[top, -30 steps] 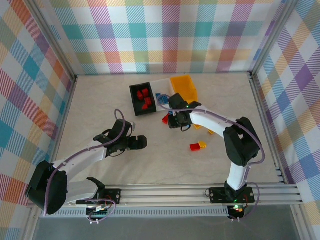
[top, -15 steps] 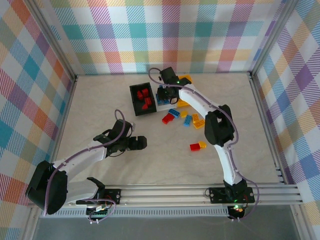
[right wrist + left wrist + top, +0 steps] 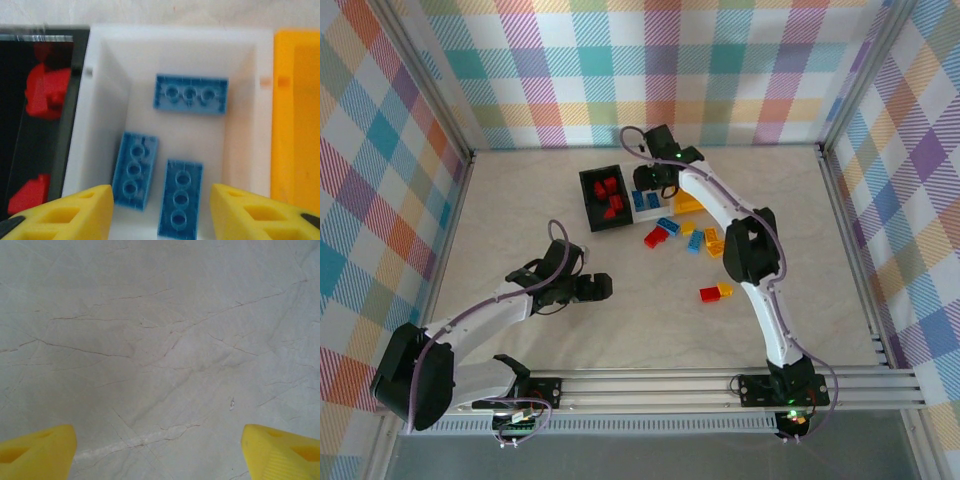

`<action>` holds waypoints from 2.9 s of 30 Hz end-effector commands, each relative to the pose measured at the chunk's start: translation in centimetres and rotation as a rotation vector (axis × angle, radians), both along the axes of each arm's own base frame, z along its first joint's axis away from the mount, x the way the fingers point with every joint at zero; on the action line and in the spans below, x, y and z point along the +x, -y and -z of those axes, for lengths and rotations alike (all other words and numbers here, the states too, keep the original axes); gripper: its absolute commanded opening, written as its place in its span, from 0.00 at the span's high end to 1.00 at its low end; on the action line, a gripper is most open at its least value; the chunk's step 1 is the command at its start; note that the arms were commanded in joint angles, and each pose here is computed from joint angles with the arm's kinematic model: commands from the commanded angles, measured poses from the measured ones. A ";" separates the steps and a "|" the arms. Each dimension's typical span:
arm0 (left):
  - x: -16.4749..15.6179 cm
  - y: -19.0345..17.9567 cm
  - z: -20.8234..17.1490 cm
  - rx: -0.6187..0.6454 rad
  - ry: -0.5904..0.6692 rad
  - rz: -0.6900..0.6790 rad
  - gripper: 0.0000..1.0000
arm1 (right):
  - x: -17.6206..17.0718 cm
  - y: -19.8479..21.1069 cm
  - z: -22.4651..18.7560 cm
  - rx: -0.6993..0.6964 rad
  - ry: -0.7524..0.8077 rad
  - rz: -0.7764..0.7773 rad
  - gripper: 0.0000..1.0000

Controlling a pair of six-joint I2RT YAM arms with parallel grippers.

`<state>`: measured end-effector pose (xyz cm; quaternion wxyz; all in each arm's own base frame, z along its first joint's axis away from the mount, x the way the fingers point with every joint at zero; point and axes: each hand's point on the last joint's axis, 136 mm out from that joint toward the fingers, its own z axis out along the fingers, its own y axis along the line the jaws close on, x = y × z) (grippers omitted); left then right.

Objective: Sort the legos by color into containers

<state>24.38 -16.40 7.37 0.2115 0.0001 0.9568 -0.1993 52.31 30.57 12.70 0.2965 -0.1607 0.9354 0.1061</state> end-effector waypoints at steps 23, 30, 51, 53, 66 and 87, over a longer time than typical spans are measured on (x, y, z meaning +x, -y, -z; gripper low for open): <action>0.9 2.0 -0.4 -0.044 -0.004 0.006 0.14 | -15.2 10.5 7.4 -0.082 -0.283 0.205 0.29; 0.8 1.7 -0.2 -0.028 -0.003 0.004 0.14 | -14.2 11.9 8.7 -0.117 -0.300 0.259 0.29; 0.9 1.3 0.3 0.003 -0.002 0.009 0.13 | -12.4 11.9 9.9 -0.108 -0.301 0.282 0.64; 1.0 1.5 0.3 -0.004 -0.002 0.008 0.13 | -13.0 12.0 9.5 -0.098 -0.302 0.278 0.66; 0.9 1.9 0.6 -0.045 -0.001 -0.007 0.14 | -13.0 7.4 0.6 0.098 -0.170 0.130 0.69; -0.1 0.8 1.5 0.020 -0.039 0.009 0.14 | 1.2 -1.7 -0.2 0.172 -0.030 -0.005 0.55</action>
